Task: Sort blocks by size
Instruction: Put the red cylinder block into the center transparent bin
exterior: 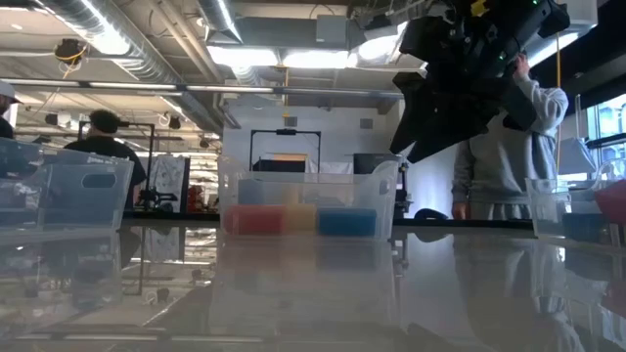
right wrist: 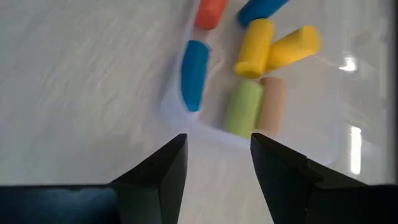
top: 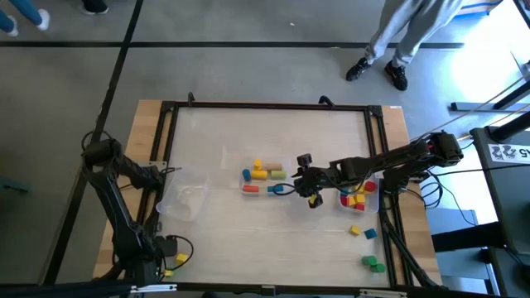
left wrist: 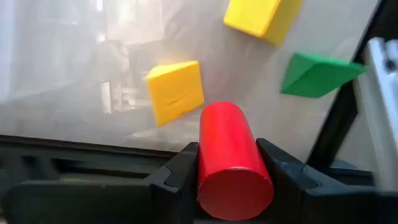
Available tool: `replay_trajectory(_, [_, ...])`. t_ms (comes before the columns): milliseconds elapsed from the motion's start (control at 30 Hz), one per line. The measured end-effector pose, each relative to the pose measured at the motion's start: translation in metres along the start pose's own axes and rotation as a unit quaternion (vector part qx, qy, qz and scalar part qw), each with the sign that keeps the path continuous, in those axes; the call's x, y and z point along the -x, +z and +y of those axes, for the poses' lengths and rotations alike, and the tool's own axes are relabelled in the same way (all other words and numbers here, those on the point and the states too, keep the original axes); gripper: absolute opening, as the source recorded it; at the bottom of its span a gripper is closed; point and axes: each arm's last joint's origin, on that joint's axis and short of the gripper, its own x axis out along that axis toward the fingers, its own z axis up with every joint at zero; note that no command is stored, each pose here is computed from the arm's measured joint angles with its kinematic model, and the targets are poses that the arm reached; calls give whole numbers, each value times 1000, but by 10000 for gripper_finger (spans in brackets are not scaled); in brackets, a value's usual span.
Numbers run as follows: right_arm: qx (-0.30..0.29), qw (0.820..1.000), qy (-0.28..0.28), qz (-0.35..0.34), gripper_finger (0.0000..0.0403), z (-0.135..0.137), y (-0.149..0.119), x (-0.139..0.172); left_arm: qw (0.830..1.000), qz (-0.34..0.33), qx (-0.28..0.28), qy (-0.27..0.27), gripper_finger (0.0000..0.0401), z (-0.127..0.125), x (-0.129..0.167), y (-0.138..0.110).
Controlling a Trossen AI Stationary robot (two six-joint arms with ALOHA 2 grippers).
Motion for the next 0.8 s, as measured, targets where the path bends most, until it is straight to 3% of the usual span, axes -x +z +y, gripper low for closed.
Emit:
replay_trajectory(200, [0, 999, 35, -16, 182, 0, 0, 9, 998, -19, 48, -20, 124, 20, 43, 21])
replay_trajectory(400, [-8, 997, 54, -53, 182, -4, 2, 27, 990, -113, 73, -46, 124, 52, 80, 52])
replay_trajectory(600, [-21, 995, 65, -78, 182, -7, 3, 43, 972, -222, 74, -30, 124, 89, 105, 85])
replay_trajectory(800, [-38, 994, 83, -54, 182, -6, -4, 51, 954, -295, 56, 3, 124, 118, 118, 119])
